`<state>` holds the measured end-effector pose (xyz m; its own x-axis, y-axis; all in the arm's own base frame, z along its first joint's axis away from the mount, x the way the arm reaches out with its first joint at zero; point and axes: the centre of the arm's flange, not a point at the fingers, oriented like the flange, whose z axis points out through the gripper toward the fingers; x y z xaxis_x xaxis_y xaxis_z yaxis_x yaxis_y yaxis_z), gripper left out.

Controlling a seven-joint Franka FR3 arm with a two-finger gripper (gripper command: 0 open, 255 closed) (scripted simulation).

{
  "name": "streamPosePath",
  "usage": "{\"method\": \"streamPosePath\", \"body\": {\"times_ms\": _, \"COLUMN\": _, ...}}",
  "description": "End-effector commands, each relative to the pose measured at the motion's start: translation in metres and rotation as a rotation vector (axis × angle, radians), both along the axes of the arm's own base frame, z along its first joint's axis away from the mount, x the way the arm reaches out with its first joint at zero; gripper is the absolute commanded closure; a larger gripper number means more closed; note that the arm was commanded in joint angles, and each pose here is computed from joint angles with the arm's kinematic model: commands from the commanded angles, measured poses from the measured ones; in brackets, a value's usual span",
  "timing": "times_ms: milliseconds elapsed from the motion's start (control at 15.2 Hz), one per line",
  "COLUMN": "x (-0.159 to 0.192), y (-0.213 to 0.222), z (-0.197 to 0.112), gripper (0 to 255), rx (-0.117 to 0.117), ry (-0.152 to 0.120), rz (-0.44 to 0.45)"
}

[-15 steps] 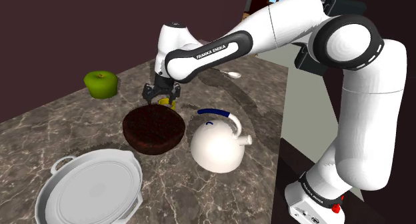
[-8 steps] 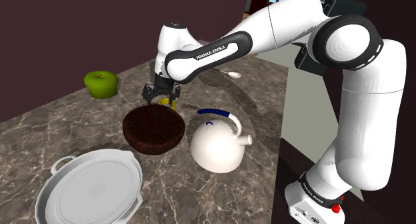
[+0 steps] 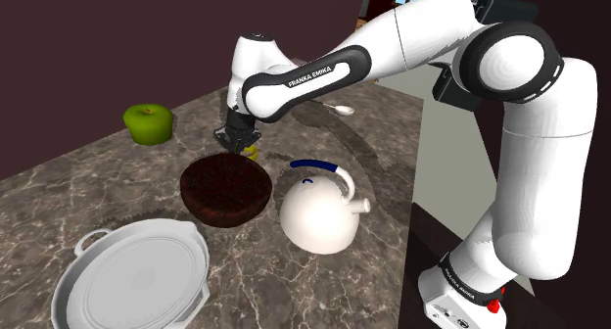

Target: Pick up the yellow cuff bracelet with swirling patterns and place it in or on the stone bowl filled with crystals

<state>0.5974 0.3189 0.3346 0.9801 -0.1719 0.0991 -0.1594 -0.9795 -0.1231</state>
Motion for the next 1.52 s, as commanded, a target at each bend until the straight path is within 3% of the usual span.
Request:
{"method": "streamPosePath", "body": {"times_ms": 0, "x": 0.000, "y": 0.000, "z": -0.002, "gripper": 255, "rx": -0.001, "ry": 0.004, "rz": 0.000}}
{"method": "streamPosePath", "body": {"times_ms": 1452, "x": 0.000, "y": 0.000, "z": 0.109, "gripper": 255, "rx": -0.001, "ry": 0.004, "rz": 0.000}}
